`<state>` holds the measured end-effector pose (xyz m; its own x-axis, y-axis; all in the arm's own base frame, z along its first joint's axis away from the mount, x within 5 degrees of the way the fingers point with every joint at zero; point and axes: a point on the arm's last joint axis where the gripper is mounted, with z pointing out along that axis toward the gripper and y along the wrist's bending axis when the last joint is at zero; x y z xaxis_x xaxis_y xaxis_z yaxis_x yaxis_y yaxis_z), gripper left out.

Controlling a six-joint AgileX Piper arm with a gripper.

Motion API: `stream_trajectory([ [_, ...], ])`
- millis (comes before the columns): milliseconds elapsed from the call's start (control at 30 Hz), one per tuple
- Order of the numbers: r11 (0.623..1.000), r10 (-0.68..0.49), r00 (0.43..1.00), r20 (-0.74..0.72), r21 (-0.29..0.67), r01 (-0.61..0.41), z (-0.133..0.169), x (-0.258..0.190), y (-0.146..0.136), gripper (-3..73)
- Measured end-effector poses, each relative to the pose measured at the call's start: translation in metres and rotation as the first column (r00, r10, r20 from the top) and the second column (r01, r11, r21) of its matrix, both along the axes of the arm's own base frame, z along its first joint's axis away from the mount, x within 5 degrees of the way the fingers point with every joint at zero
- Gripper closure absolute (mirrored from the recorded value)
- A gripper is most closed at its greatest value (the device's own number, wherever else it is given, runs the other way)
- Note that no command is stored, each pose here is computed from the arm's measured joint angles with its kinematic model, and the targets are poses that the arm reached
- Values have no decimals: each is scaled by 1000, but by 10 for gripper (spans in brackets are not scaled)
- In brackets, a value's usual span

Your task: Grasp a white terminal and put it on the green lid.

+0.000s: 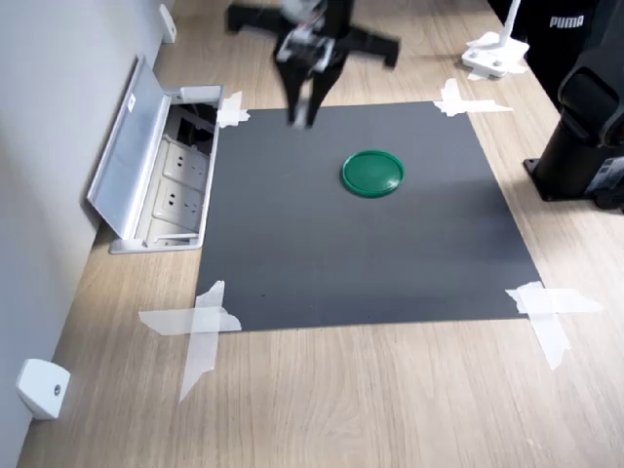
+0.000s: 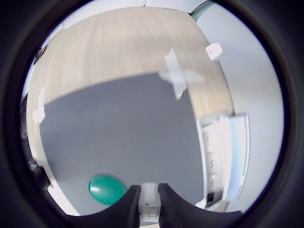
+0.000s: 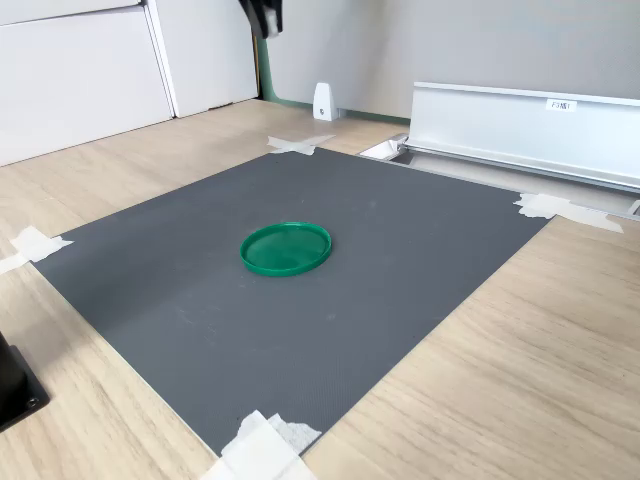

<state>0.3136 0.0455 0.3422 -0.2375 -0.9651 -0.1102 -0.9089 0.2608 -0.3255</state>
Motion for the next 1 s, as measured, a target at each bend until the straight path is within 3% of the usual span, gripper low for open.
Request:
stream_trajectory([
  [367,996,-55,990,-131,-71,46,-68,-54,-69,603],
  [1000,994,-21,994,-105,-105,10,-148,-59,-70,603],
])
